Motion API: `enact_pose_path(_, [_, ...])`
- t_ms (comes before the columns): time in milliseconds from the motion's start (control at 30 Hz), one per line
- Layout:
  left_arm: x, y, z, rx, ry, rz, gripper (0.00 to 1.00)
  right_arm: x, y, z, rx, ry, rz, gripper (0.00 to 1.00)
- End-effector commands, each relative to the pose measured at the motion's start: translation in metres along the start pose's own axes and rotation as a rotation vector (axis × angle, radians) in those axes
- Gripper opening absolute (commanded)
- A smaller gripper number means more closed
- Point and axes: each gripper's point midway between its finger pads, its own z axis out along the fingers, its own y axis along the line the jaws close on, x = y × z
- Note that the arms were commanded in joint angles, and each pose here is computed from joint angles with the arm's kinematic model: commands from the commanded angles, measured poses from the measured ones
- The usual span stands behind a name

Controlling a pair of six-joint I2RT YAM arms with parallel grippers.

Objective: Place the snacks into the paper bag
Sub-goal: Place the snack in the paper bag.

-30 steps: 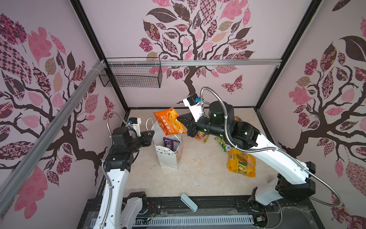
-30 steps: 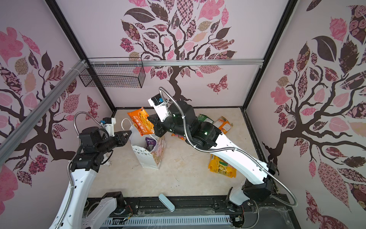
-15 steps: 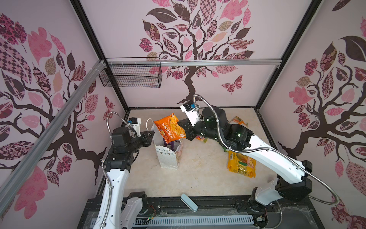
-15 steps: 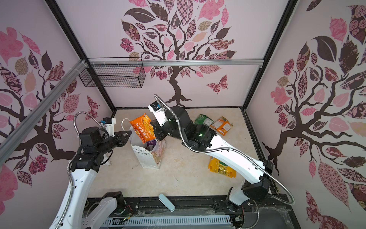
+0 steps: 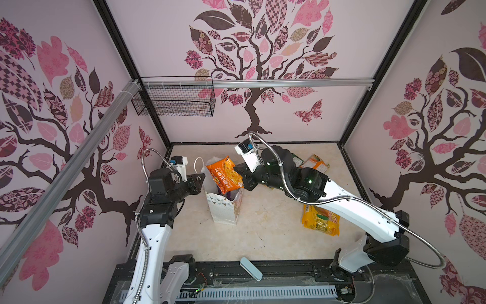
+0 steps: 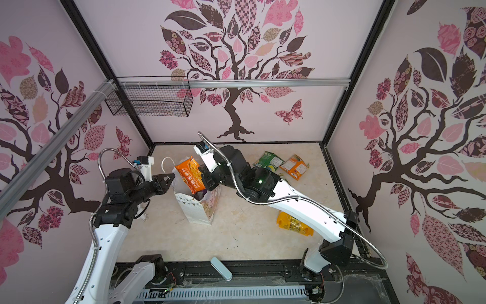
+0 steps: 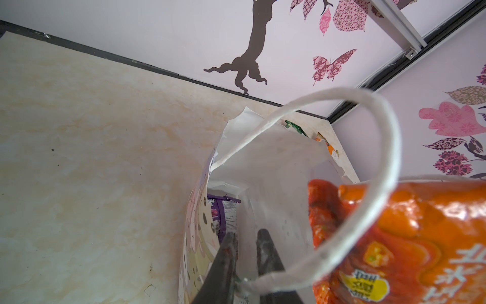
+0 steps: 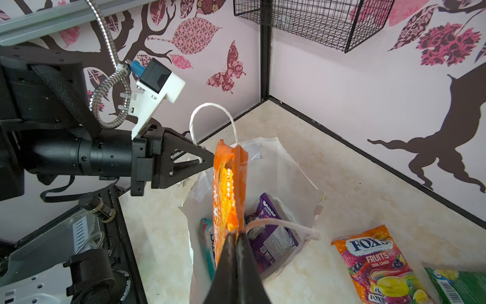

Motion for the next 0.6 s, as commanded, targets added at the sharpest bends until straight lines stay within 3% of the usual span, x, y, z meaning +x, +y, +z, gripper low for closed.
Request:
enact_pose_path(0, [0.005, 0.002, 0.002, -0.003, 0.011, 0.004, 0.19, 0.010, 0.004, 0.010, -0.007, 0.030, -0.027, 0.00])
enact_pose_path(367, [0.005, 0.002, 0.003, -0.003, 0.012, 0.003, 0.19, 0.027, 0.017, 0.018, -0.049, 0.103, -0.074, 0.00])
enact_pose_path(567, [0.005, 0.003, 0.002, -0.005, 0.013, 0.004, 0.19, 0.023, 0.024, 0.020, -0.077, 0.094, -0.077, 0.12])
